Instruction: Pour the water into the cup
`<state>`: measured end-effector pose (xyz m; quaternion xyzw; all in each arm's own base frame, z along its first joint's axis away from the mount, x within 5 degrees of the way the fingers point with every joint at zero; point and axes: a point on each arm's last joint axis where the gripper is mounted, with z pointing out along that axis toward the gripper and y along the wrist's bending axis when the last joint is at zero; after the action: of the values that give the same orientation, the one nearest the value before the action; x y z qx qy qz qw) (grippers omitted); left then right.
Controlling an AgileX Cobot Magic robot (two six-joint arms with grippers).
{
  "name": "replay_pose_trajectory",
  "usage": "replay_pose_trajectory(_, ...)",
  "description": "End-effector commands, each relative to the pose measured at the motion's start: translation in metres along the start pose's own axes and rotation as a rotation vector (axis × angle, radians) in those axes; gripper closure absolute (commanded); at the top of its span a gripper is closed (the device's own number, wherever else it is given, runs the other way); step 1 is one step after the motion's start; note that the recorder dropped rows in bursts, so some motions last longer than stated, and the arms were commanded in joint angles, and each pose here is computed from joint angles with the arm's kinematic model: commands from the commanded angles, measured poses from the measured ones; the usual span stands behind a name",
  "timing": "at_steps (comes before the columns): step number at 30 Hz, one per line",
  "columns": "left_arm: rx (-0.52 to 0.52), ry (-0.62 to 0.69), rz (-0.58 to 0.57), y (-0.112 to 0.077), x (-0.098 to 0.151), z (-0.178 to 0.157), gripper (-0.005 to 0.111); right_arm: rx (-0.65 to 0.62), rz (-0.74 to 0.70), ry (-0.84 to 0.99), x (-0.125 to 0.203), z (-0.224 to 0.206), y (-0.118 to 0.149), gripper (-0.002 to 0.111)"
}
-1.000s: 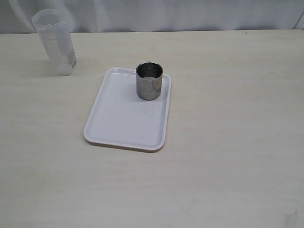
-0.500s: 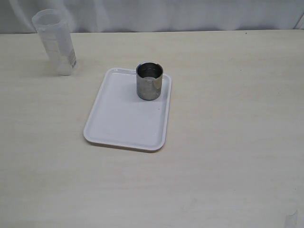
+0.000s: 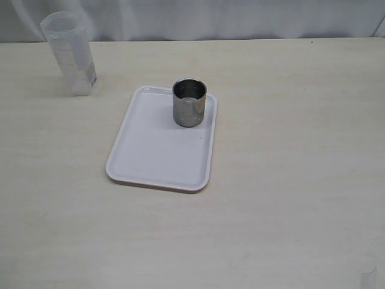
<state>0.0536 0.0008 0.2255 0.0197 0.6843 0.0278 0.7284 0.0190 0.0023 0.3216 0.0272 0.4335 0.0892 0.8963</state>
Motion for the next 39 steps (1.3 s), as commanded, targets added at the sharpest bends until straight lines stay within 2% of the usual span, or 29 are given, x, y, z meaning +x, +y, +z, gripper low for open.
replay_pose_trajectory(1,0.000,0.011,-0.002,-0.001,0.010,0.001,0.008,0.005,0.003,0.008,0.002,-0.001,-0.001,-0.001)
replay_pose_trajectory(14,0.001,0.057,0.002,-0.001,0.020,0.002,0.008,0.005,0.003,0.008,0.002,-0.001,-0.001,-0.001)
replay_pose_trajectory(22,0.000,0.224,0.025,-0.001,0.035,-0.001,0.008,0.005,0.003,0.008,0.002,-0.001,-0.001,-0.001)
replay_pose_trajectory(39,-0.001,0.286,0.025,-0.001,0.040,-0.002,0.008,0.005,0.003,0.008,0.002,-0.001,-0.001,-0.001)
